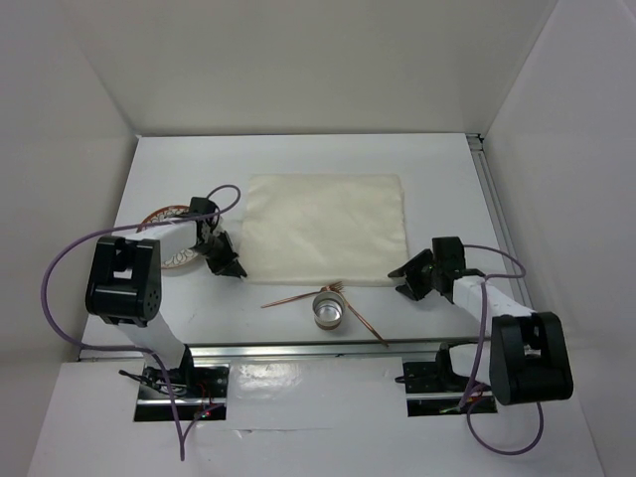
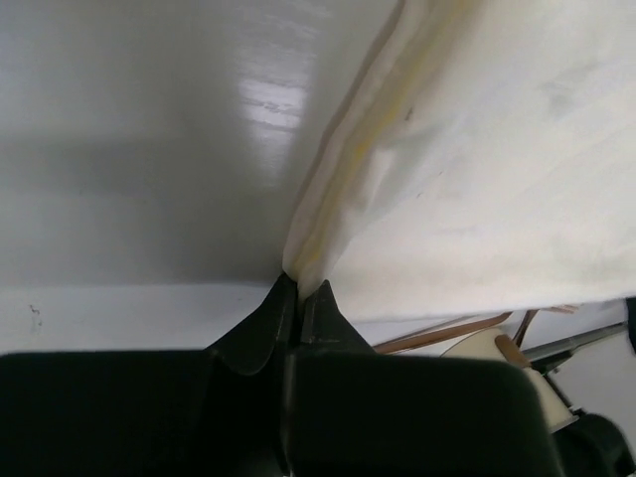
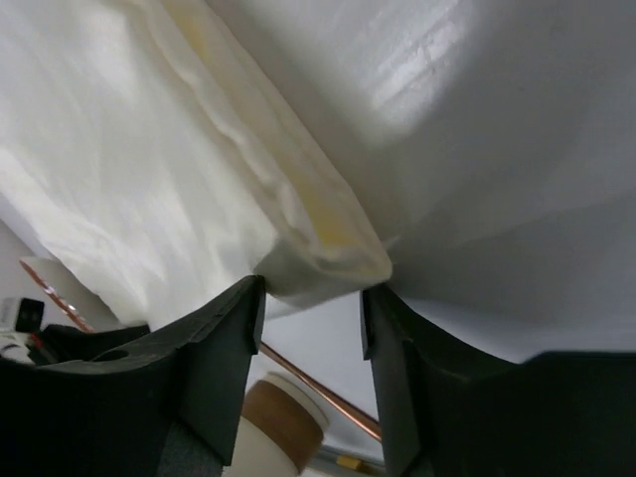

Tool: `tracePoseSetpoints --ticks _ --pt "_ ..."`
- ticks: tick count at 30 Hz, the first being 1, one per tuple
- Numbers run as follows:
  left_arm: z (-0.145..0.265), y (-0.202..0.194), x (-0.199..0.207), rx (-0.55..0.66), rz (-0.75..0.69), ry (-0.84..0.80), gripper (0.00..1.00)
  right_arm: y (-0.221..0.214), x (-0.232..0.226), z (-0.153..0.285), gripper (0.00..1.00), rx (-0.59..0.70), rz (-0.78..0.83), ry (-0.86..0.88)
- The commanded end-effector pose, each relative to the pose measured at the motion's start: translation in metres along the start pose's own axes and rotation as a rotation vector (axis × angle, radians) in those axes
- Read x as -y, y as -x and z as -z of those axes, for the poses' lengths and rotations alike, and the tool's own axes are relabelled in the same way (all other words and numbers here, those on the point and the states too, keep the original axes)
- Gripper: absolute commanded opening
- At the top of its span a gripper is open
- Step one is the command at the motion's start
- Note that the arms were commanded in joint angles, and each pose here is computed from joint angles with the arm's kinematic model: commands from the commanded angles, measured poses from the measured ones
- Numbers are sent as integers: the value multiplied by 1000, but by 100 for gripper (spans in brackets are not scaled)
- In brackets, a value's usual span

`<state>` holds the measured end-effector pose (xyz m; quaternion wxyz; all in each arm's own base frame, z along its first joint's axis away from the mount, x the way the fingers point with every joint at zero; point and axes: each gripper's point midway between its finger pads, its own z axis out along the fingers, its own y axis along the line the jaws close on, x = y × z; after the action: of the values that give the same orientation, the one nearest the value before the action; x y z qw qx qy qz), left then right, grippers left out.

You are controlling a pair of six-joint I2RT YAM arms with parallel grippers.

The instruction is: Set the dinner table for one person

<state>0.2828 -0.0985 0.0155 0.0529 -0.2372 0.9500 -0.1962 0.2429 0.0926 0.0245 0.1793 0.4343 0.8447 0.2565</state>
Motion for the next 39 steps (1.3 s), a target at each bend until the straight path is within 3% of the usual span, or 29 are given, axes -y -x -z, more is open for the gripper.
tracePoseSetpoints --ticks 1,2,3,5,6,8,11,12,15,16,20,23,27,39 --pt "-4 18 5 44 -13 12 0 20 -16 -10 53 68 7 25" --pt "-3 21 5 41 -10 25 0 24 -16 -11 45 89 9 25" --pt "-1 22 7 42 -10 24 0 30 -23 -11 25 106 11 31" --pt "3 27 9 55 -12 32 0 39 -32 -9 3 137 40 37" --pt "7 32 12 68 -14 38 0 46 -46 -5 0 150 55 60" --pt "22 40 23 101 -37 17 0 55 -54 -1 0 168 77 57" --pt "57 63 57 160 -98 -45 0 78 -103 19 0 238 132 148" --pt "85 86 83 235 -145 -91 0 85 -115 24 0 252 168 164" --pt "134 104 115 304 -213 -127 0 119 -187 62 0 339 260 264" --pt "168 121 140 389 -255 -176 0 132 -225 90 0 385 290 326" --pt "248 138 178 547 -324 -278 0 149 -292 151 0 482 390 463" --pt "295 143 187 646 -341 -346 0 151 -318 186 0 529 431 528" --pt "330 132 192 702 -372 -410 0 146 -330 214 0 553 469 578" --pt "380 121 178 849 -393 -409 0 127 -329 267 0 591 489 650"
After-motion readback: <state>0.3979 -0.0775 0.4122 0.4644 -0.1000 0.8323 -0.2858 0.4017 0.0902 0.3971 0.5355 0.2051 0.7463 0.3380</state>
